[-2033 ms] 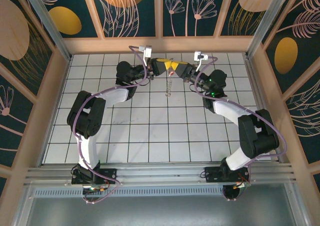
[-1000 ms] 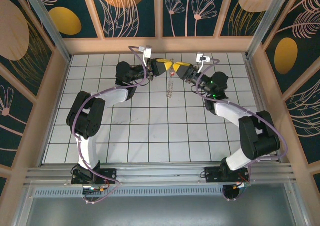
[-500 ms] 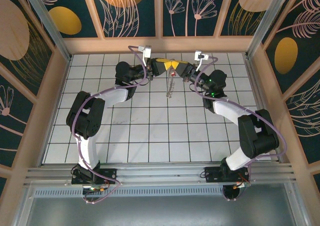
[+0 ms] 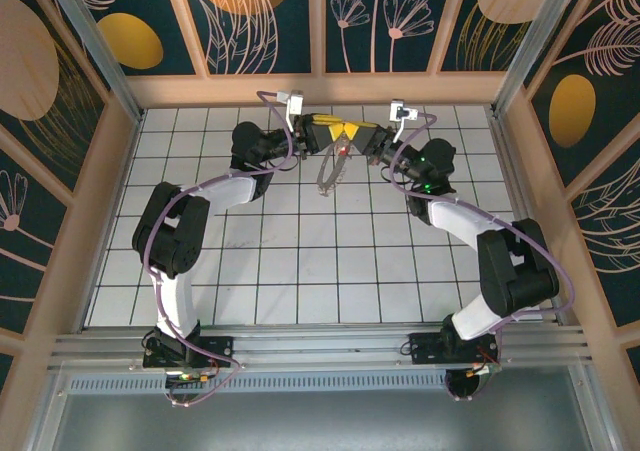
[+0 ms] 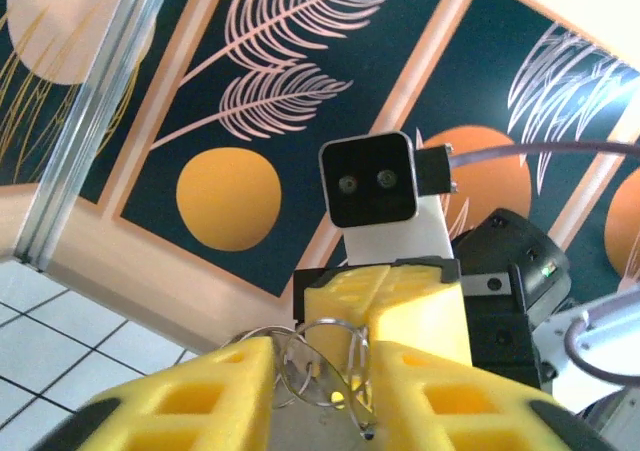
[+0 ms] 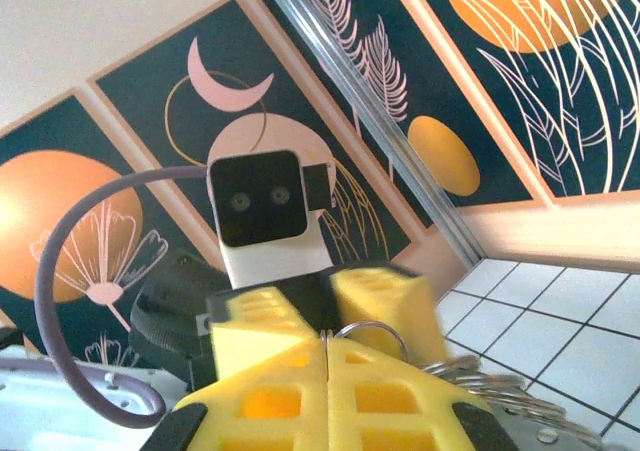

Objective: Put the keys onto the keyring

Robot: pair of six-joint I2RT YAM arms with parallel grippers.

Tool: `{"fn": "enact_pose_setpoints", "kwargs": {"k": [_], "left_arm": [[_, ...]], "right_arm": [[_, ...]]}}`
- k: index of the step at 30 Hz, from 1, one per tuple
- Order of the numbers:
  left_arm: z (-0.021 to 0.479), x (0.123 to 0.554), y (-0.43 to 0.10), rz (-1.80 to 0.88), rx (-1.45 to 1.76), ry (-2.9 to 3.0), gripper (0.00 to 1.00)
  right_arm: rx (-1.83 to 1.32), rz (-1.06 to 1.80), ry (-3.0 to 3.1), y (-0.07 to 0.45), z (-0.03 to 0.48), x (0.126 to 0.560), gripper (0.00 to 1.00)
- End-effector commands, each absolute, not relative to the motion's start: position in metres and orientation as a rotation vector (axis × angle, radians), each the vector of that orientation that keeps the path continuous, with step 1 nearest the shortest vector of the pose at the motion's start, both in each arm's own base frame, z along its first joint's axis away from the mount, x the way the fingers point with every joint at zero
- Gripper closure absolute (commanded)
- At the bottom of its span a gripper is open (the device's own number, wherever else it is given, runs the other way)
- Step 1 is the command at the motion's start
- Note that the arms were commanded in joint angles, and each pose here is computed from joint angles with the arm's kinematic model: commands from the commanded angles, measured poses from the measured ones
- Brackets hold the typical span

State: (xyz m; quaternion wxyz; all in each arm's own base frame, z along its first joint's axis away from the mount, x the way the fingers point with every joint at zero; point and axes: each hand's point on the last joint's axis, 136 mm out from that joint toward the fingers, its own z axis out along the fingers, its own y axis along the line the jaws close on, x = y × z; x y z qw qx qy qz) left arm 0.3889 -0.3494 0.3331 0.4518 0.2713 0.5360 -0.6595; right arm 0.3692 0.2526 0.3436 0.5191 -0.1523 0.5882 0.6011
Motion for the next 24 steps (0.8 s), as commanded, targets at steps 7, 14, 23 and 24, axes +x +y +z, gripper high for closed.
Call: {"fn": "enact_pose_setpoints", "kwargs": {"k": [7, 14, 23, 24], "left_arm": [[0.375, 0.376, -0.343, -1.415, 0.775, 1.284, 0.44], [0.363, 0.39, -0.345, -1.342, 0.875, 1.393, 0.42], [0.337, 0.394, -0.351, -1.381, 1.02, 1.484, 0.52], [0.334, 0.394, -0.352, -1.391, 1.032, 1.491, 0.52]], "right_arm": [[-0.619, 1.281, 1.431, 0.238, 0.356, 0.362, 1.0], [-0.776, 1.234, 1.464, 0.23, 0.349, 0.362, 1.0], [-0.925, 1.283, 1.515, 0.23, 0.337, 0.374, 1.0], [-0.932, 1.29, 1.518, 0.23, 0.336, 0.376, 1.0]]}}
